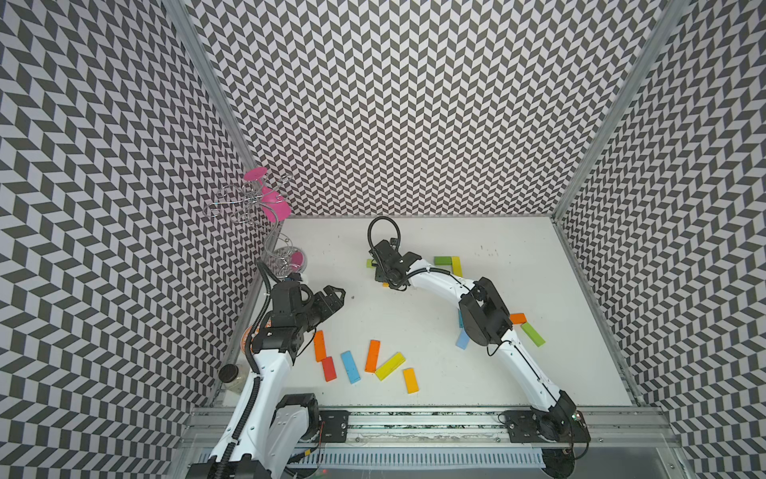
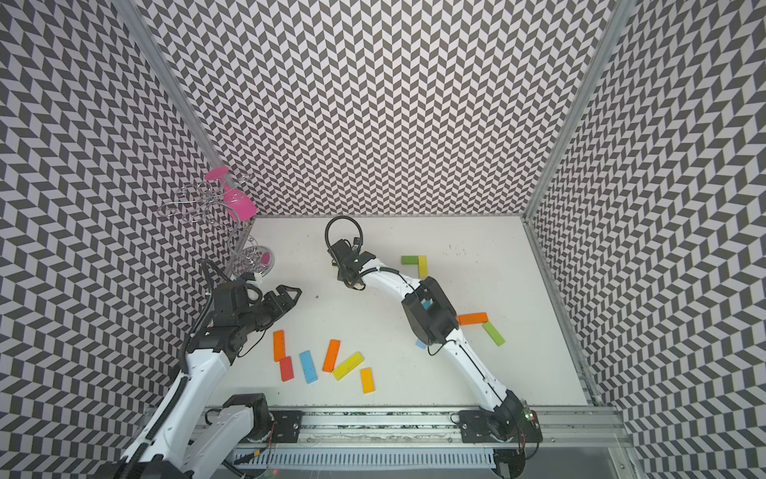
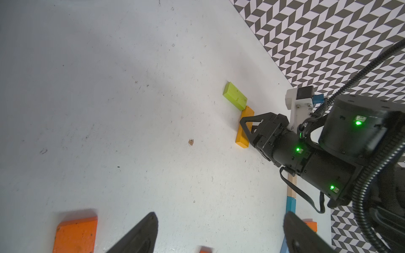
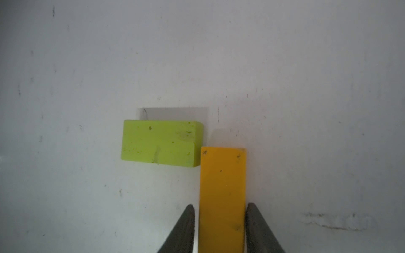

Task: Assemble a giraffe with building blocks
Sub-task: Assemble the building block at the center of the board, then adjust the building block at the center of the board.

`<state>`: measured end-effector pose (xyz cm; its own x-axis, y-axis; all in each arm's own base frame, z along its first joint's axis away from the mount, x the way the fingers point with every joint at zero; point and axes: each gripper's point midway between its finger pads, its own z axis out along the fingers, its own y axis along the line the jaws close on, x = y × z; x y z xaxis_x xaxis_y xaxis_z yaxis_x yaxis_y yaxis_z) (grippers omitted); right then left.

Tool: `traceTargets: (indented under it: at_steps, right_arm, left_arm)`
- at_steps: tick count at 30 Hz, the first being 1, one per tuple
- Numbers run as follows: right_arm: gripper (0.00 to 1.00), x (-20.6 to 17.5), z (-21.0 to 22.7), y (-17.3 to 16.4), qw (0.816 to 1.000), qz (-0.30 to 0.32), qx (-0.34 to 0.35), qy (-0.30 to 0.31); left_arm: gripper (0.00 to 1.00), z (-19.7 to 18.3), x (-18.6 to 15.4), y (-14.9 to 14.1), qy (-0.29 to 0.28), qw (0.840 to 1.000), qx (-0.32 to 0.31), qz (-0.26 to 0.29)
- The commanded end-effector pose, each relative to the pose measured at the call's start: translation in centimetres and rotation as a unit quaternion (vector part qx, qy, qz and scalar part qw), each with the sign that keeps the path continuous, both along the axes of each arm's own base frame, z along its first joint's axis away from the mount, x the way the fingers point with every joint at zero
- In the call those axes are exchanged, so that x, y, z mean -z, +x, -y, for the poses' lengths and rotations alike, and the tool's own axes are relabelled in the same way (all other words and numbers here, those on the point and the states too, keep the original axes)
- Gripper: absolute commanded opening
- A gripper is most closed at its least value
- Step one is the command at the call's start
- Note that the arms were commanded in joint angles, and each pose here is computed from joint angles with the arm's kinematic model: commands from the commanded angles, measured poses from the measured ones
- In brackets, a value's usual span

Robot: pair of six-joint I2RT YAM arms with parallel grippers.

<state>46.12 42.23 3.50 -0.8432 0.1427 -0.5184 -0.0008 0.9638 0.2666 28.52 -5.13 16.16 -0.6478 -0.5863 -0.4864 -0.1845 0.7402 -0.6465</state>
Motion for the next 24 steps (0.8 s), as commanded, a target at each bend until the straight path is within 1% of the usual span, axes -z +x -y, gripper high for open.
traceTargets:
  at_steps: [1,4,8,10,13,16,17,18,20,22,24]
  right_arm:
    - [0.43,-1.1,0.0,-1.5,1.000,-0.015,-0.010,-0.002]
    - [0.52,-3.8,-0.2,-1.0,1.000,0.006,-0.014,0.012]
    - [0.58,-8.6,0.4,-0.6,0.999,0.033,-0.011,0.035]
    - [0.59,-11.3,0.9,-0.8,0.998,0.047,-0.012,0.045]
    - [0.60,-15.4,2.8,-1.3,0.996,0.070,0.000,0.052]
    - [0.60,-17.9,5.9,-2.6,0.995,0.082,0.011,0.049]
    - [0.60,-18.9,6.9,-3.0,0.994,0.092,0.015,0.051]
    - [0.60,-18.3,8.2,-3.6,0.995,0.091,0.020,0.043]
    - [0.60,-19.0,10.7,-4.9,0.992,0.109,0.030,0.048]
    - [0.60,-19.0,13.4,-6.2,0.989,0.129,0.046,0.053]
    - [0.60,-18.5,16.0,-7.6,0.987,0.137,0.060,0.057]
  left_arm:
    - [0.90,-0.1,-0.5,0.2,0.006,1.000,-0.001,0.017]
    - [0.91,-0.2,-0.6,0.3,0.006,1.000,-0.004,0.016]
    - [0.96,-0.6,-1.1,0.7,0.023,1.000,-0.009,0.018]
    - [1.00,-1.2,-1.8,1.1,0.045,0.999,-0.012,0.025]
    - [1.00,-1.7,-2.9,1.8,0.070,0.997,-0.010,0.035]
    - [0.98,-0.9,-3.0,2.8,0.070,0.997,0.012,0.035]
    - [0.97,-0.2,-2.8,3.2,0.072,0.997,0.024,0.029]
    - [0.96,1.0,-2.4,3.7,0.080,0.996,0.045,0.021]
    - [0.95,4.1,-1.0,4.6,0.111,0.990,0.088,-0.008]
    - [0.95,7.9,0.7,5.7,0.146,0.978,0.143,-0.043]
    - [0.94,10.8,3.1,6.5,0.170,0.964,0.184,-0.088]
